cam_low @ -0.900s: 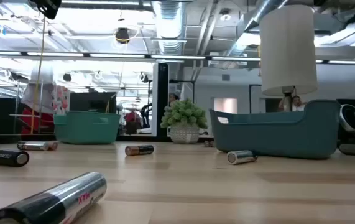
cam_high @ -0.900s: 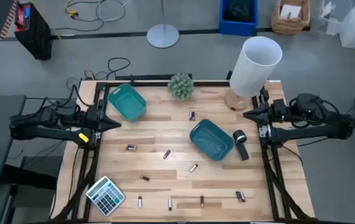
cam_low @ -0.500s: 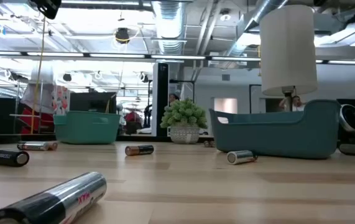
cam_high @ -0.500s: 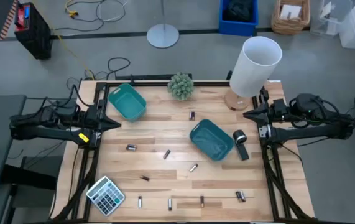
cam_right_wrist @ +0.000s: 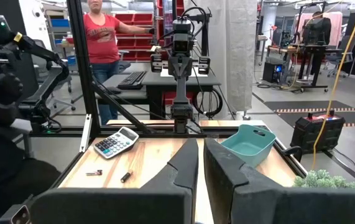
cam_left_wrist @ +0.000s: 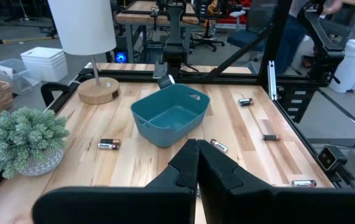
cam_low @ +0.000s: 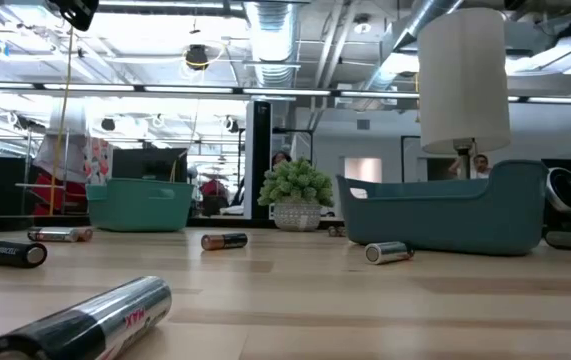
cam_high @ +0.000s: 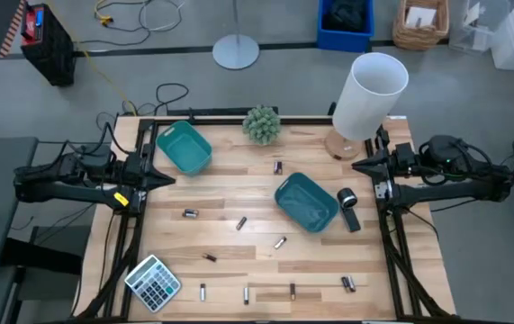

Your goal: Sort batteries

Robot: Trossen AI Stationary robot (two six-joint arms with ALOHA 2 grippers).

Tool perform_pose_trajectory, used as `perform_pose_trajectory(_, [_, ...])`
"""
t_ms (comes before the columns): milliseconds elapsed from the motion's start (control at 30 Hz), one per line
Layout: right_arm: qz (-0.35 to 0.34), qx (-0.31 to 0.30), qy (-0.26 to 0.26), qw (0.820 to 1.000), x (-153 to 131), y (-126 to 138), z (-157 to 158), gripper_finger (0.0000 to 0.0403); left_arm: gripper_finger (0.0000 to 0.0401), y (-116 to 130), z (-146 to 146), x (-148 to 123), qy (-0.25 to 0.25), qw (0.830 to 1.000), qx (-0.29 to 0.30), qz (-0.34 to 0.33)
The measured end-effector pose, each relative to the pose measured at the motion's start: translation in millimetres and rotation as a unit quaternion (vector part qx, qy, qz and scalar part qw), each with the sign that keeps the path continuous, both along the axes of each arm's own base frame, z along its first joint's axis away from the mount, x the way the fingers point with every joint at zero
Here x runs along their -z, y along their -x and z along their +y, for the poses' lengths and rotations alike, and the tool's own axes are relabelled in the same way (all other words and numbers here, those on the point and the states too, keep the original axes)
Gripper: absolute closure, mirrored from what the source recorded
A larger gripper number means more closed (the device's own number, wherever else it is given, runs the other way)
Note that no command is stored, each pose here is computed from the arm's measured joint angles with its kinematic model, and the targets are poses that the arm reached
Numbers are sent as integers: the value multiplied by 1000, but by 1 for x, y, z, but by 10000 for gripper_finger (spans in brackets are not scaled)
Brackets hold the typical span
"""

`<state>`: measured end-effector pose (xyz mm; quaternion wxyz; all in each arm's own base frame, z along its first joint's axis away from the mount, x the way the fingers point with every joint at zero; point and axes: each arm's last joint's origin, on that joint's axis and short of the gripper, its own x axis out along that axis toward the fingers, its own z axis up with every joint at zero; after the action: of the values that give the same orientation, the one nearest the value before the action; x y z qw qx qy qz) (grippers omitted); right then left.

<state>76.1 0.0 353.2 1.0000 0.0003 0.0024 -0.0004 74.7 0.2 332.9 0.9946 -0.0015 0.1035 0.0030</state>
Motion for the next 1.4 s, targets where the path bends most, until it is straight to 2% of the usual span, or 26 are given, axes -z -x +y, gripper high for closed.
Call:
perform_pose_trajectory(200, [0, 0, 0, 1000, 0, 0, 0, 356, 401, 0, 0, -1, -2, 1000, 0, -3])
perform_pose_trajectory(333, [0, 0, 0, 1000, 0, 0, 0, 356, 401, -4, 0, -15, -52, 996, 7, -76])
perform_pose_trajectory(467, [-7, 0, 5, 1000, -1, 0, 0, 356, 401, -4, 0, -19, -29, 995, 3, -95])
perform_pose_trajectory(567, [-16, -1, 5, 1000, -1, -5, 0, 356, 401, -9, 0, -14, -37, 996, 5, -86])
perform_pose_trajectory(733, [39, -11, 5, 999, 33, -29, 2, 356, 401, -27, 0, 21, -21, 998, 1, -50])
perform_pose_trajectory(867, [26, -19, 2, 999, 58, -48, 5, 356, 401, -42, 0, 53, -3, 998, -5, -59])
perform_pose_trajectory(1067, [15, -30, -68, 997, 96, -76, 10, 356, 401, -54, 0, 93, 29, 996, -11, -78])
perform_pose_trajectory(1267, [1, -31, -80, 996, 112, -99, 11, 356, 401, -61, 0, 130, 55, 998, -18, -24])
perform_pose_trajectory(1400, [-2, -28, -73, 997, 120, -117, 11, 356, 401, -67, 1, 143, 60, 998, -34, -10])
